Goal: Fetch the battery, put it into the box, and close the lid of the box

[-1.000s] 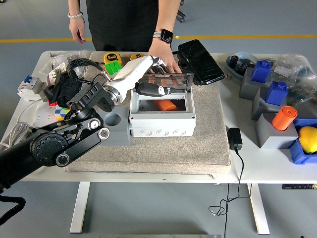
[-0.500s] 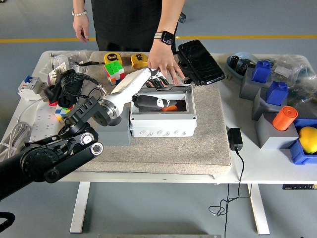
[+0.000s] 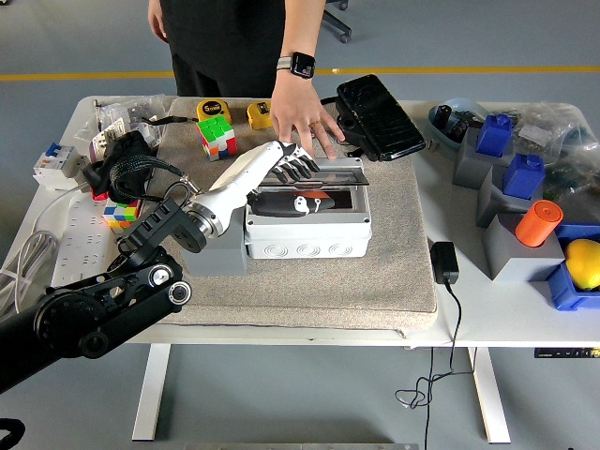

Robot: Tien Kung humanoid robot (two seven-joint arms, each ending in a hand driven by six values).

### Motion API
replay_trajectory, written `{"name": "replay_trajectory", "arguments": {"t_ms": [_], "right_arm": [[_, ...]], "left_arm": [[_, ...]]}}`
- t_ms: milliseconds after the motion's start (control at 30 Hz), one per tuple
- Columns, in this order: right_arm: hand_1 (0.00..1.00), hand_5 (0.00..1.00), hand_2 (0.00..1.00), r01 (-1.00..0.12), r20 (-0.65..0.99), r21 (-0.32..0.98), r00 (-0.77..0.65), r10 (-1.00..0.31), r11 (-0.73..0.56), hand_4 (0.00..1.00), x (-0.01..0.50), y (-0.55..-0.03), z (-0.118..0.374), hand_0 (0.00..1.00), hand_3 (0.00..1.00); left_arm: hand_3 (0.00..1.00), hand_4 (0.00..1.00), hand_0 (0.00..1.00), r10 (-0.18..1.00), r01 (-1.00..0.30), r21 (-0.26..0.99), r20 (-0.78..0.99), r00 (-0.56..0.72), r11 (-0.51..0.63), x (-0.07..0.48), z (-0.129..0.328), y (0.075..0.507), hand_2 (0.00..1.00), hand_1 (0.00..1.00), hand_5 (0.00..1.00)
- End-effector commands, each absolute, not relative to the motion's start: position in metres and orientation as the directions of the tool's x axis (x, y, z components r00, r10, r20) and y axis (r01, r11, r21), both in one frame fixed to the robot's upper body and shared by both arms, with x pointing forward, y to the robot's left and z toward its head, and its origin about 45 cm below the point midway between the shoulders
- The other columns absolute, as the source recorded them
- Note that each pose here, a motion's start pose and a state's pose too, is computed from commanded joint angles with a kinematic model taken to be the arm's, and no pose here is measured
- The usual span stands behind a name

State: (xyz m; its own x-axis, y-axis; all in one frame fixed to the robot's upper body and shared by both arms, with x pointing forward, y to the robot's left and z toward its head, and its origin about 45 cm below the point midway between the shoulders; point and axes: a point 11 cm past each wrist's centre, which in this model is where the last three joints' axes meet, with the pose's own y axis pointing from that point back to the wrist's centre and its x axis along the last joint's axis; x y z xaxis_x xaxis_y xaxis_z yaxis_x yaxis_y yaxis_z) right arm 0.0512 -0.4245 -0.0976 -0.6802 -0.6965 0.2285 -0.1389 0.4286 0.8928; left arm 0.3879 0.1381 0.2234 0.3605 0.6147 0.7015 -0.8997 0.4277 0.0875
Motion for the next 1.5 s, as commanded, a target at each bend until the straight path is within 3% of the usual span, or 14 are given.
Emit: {"name": "replay_trajectory", "arguments": {"t_ms": [400,633,800,967,1300,1500], "right_arm": [[0.6,0.563,0.587,-0.142,0.227,0.892,-0.68,-0.697,0.429,0.977,0.052,-0.424,-0.097,0.59,0.544],[0.6,0.562,0.585,-0.138,0.229,0.894,-0.678,-0.698,0.427,0.976,0.051,-0.424,-0.098,0.59,0.543],[0.6,0.562,0.586,-0.135,0.226,0.897,-0.679,-0.699,0.421,0.977,0.05,-0.423,-0.099,0.59,0.543],[0.6,0.563,0.587,-0.126,0.228,0.9,-0.681,-0.696,0.418,0.978,0.049,-0.424,-0.099,0.59,0.544],[0.6,0.564,0.587,-0.117,0.228,0.903,-0.683,-0.694,0.412,0.978,0.046,-0.426,-0.099,0.589,0.543],[0.6,0.564,0.589,-0.122,0.212,0.911,-0.681,-0.701,0.394,0.978,0.05,-0.424,-0.1,0.59,0.543]], "left_arm": [[0.564,0.986,0.436,0.618,-0.894,0.13,0.679,0.396,0.429,0.381,0.209,0.138,0.548,0.562,0.482],[0.564,0.983,0.435,0.725,-0.916,0.028,0.601,0.335,0.4,0.382,0.227,0.149,0.545,0.564,0.477],[0.567,0.979,0.48,0.852,-0.941,-0.044,0.441,0.283,0.335,0.383,0.235,0.17,0.547,0.581,0.47],[0.568,0.977,0.506,0.957,-0.975,-0.094,0.232,0.175,0.201,0.388,0.244,0.206,0.556,0.592,0.473],[0.579,0.977,0.554,0.994,-0.985,-0.173,0.109,-0.032,-0.012,0.394,0.262,0.272,0.577,0.623,0.476],[0.605,0.98,0.589,0.993,-0.985,-0.163,0.092,-0.076,-0.06,0.394,0.262,0.293,0.611,0.648,0.48]]}}
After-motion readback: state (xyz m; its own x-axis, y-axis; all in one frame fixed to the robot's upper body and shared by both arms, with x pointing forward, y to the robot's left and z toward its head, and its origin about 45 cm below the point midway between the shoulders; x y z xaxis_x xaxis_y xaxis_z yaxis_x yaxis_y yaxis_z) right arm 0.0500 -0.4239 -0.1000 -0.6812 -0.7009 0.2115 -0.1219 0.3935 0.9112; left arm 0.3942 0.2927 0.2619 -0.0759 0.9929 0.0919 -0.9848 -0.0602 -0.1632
